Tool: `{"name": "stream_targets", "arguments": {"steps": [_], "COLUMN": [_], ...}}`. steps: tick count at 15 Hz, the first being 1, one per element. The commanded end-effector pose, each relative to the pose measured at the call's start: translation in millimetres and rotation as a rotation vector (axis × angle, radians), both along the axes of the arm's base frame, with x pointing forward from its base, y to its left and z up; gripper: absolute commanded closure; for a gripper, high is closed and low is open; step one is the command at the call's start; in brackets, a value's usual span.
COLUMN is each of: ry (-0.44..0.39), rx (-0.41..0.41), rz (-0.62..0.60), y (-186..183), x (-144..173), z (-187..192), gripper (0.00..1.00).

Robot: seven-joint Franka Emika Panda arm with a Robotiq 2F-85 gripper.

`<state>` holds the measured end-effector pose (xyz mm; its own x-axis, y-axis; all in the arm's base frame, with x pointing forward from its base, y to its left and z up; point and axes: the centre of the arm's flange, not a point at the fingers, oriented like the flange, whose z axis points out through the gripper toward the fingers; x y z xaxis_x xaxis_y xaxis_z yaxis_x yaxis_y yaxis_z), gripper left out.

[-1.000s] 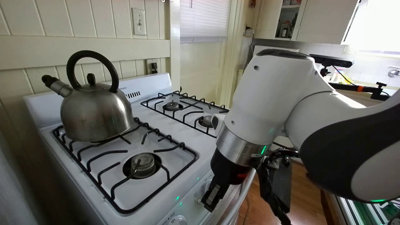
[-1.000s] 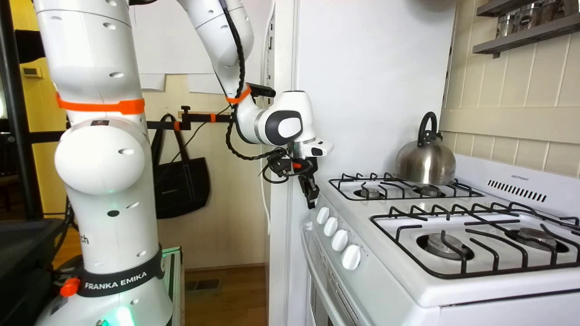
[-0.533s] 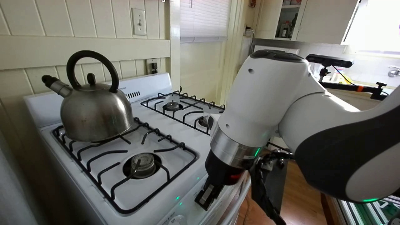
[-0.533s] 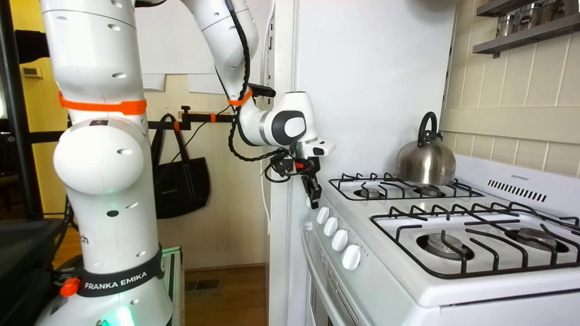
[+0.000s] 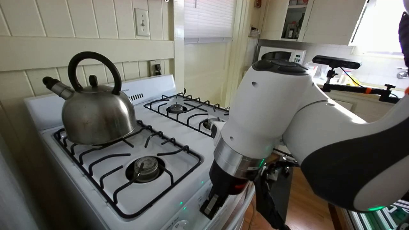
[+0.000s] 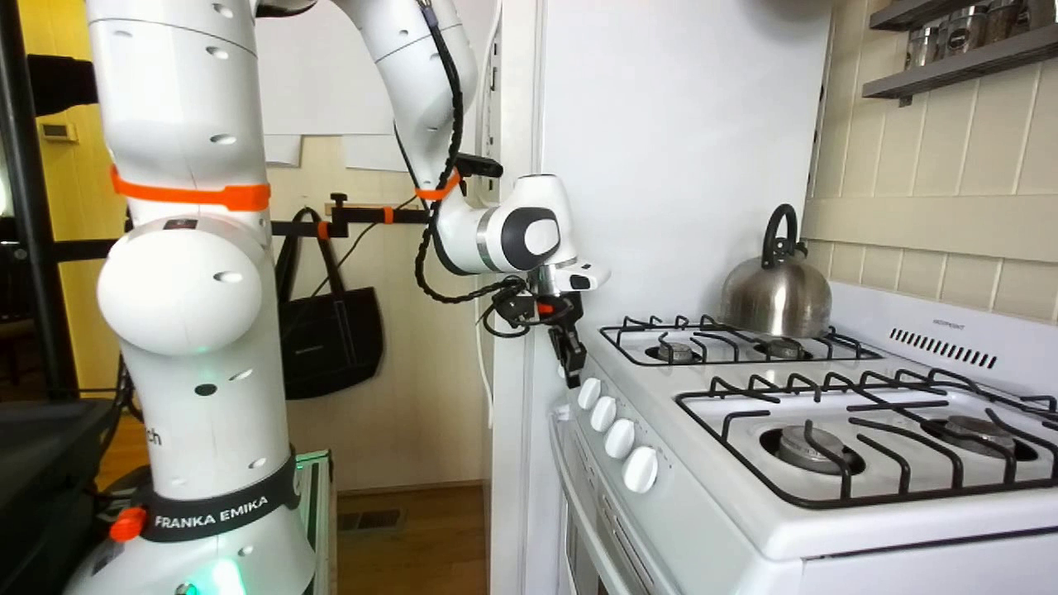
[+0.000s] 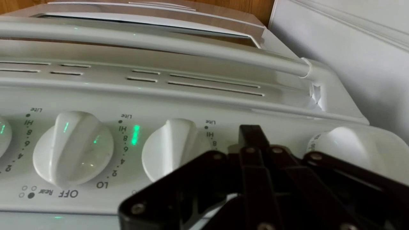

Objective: Turn on the stove

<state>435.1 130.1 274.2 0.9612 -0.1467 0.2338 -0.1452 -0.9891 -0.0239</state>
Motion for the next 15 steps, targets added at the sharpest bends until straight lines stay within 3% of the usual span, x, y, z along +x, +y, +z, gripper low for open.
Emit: {"name": "stream_targets", "arguments": {"steps": [1, 15], "ry": [-0.019, -0.073], "rx": [-0.031, -0.077], "rz": [-0.032, -0.082], "y": [3.4, 8.4], "x": [5.0, 11.0], "z": [-7.8, -14.1], "gripper": [1.00, 1.00]}}
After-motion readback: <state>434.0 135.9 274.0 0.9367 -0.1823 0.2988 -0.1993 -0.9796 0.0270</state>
